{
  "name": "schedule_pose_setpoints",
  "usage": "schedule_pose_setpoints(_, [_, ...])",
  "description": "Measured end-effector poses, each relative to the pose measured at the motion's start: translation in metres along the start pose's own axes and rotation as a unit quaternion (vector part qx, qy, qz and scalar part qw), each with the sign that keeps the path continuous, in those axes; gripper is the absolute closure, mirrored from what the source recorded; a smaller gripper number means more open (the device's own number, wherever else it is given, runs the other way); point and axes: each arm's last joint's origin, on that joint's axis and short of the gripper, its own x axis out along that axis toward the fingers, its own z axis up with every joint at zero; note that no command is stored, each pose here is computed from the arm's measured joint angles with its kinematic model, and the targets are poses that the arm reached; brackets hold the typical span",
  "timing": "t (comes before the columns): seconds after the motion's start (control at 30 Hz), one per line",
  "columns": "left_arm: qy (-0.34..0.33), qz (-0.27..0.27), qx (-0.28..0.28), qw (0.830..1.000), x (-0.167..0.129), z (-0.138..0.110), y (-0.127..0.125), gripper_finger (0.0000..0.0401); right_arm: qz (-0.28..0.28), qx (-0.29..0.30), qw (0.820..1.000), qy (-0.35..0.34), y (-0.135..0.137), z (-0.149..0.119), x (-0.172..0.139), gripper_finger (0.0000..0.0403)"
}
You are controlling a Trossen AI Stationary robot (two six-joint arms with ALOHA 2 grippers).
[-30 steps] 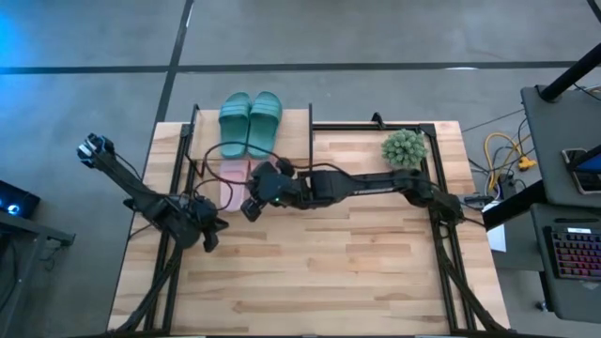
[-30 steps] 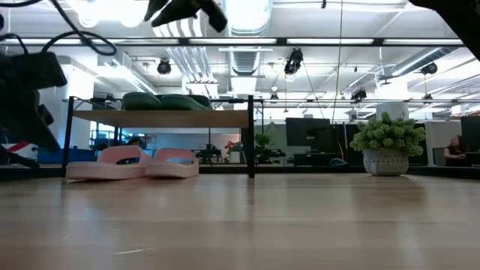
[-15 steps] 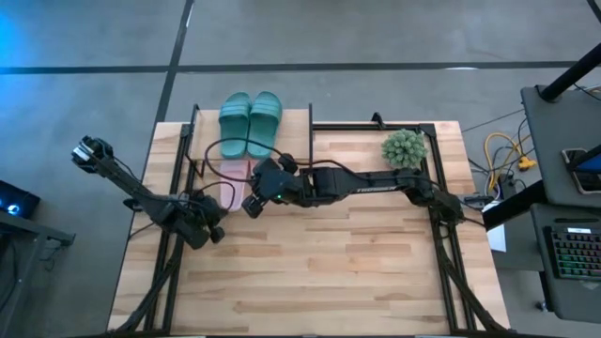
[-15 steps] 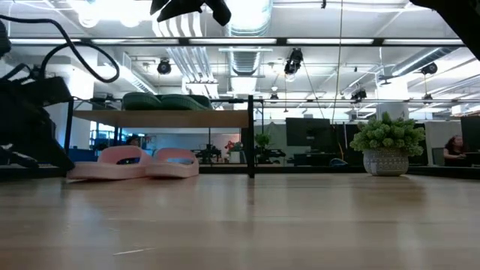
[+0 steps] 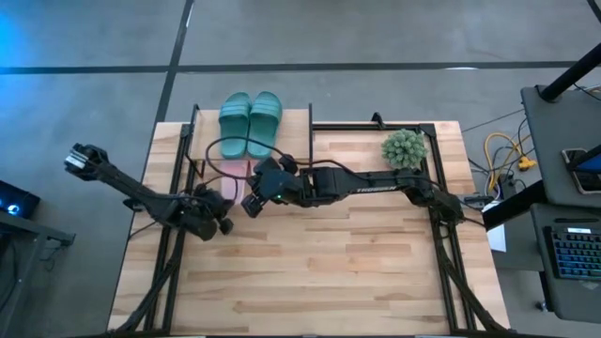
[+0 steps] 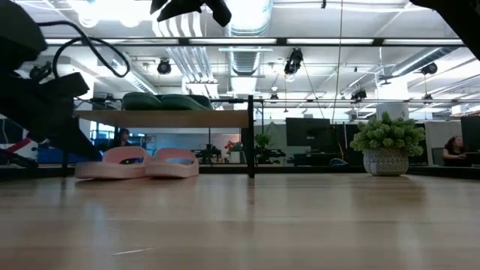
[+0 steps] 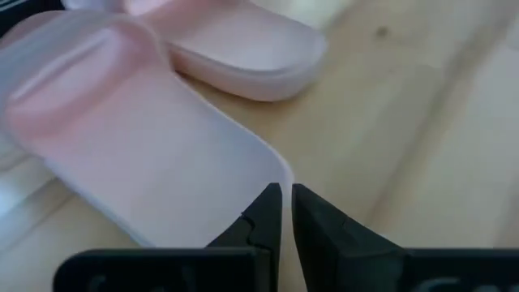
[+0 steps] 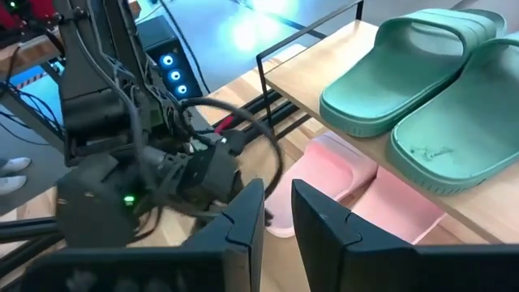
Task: Pick and place slides into the shelf
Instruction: Adjust the left pink slide under the shelf
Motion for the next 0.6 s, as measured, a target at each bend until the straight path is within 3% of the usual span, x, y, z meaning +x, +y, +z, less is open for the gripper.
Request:
schedule_pose_setpoints(0.13, [0.009,0.045,-0.017,0.999,0.010,0.003,0.006,0.0384,0.000,0.013,1.000,0.000,0.000,0.000,0.000,0.0344])
schedule_pose_setpoints(0.23, [0.043,0.051,-0.010,0.998,0.016,0.004,0.009,0.0384,0.002,0.015,1.000,0.001,0.002,-0.001,-0.001,0.0344])
schedule_pose_setpoints(0.33, [0.062,0.015,0.006,0.998,0.020,0.008,0.006,0.0384,0.004,0.014,1.000,0.001,0.003,-0.002,-0.002,0.0344])
schedule_pose_setpoints(0.47, [0.037,-0.071,0.029,0.996,0.019,0.019,-0.006,0.0384,0.006,0.012,1.000,0.003,0.006,-0.004,-0.003,0.0344])
schedule_pose_setpoints(0.6, [0.028,-0.059,0.037,0.997,0.020,0.023,-0.004,0.0384,0.003,0.006,1.000,0.011,0.006,-0.007,-0.004,0.0344])
